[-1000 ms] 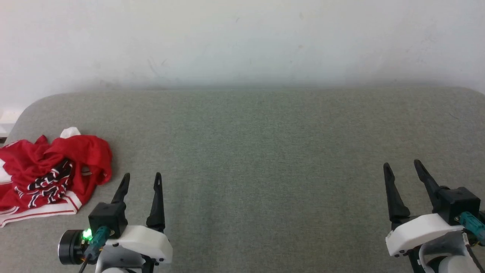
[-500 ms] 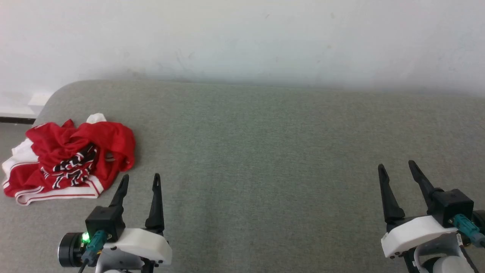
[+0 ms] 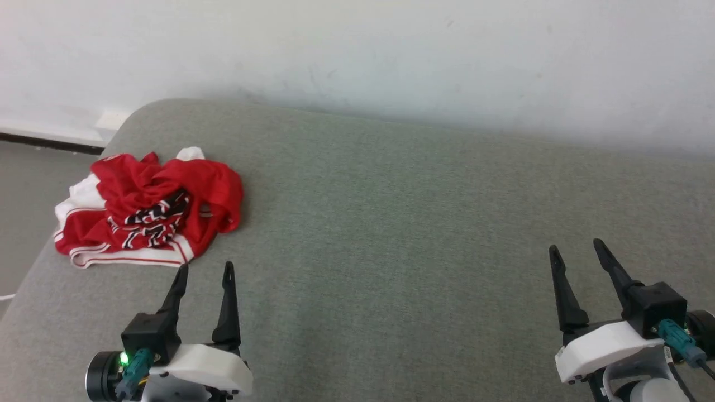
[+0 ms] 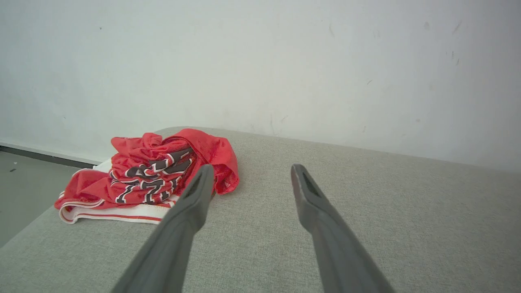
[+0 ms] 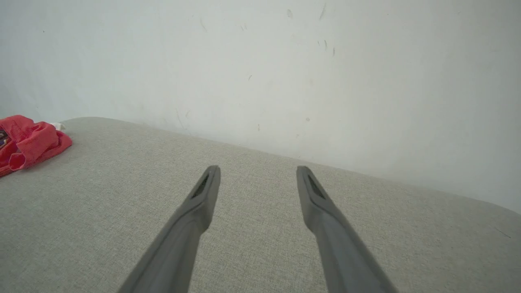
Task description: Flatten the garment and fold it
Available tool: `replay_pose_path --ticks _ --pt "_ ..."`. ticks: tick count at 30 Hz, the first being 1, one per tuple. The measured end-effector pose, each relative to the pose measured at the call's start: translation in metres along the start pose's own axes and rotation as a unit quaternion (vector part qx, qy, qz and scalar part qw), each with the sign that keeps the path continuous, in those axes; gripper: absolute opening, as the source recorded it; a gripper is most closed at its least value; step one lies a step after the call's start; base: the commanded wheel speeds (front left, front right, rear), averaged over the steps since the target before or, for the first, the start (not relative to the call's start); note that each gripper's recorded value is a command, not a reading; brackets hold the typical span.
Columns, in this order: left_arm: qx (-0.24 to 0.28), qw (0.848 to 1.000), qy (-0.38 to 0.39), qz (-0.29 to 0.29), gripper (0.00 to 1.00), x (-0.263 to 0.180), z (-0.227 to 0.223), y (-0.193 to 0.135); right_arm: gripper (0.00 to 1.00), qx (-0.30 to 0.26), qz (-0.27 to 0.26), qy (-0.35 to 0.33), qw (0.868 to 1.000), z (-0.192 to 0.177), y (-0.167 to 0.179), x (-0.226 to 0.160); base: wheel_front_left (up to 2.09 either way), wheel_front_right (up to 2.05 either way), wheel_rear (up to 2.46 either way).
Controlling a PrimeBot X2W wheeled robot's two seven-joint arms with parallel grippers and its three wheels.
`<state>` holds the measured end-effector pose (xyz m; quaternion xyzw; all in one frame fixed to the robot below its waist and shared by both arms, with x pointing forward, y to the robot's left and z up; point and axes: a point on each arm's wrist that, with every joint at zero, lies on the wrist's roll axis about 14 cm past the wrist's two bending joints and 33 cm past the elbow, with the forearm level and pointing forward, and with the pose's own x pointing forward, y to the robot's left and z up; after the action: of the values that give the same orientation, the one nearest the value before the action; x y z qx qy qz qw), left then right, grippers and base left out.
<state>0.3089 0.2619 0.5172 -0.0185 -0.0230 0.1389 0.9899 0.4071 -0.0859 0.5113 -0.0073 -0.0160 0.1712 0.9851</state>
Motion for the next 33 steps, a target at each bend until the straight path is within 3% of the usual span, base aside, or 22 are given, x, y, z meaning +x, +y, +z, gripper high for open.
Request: replay_pose_path --ticks 33 --pt "-0.021 0.989 -0.006 0.144 1.0 -0.069 -0.006 0.082 1.0 0.009 0.143 -0.016 0.99 -0.006 0.097 0.045 0.0 0.0 0.0"
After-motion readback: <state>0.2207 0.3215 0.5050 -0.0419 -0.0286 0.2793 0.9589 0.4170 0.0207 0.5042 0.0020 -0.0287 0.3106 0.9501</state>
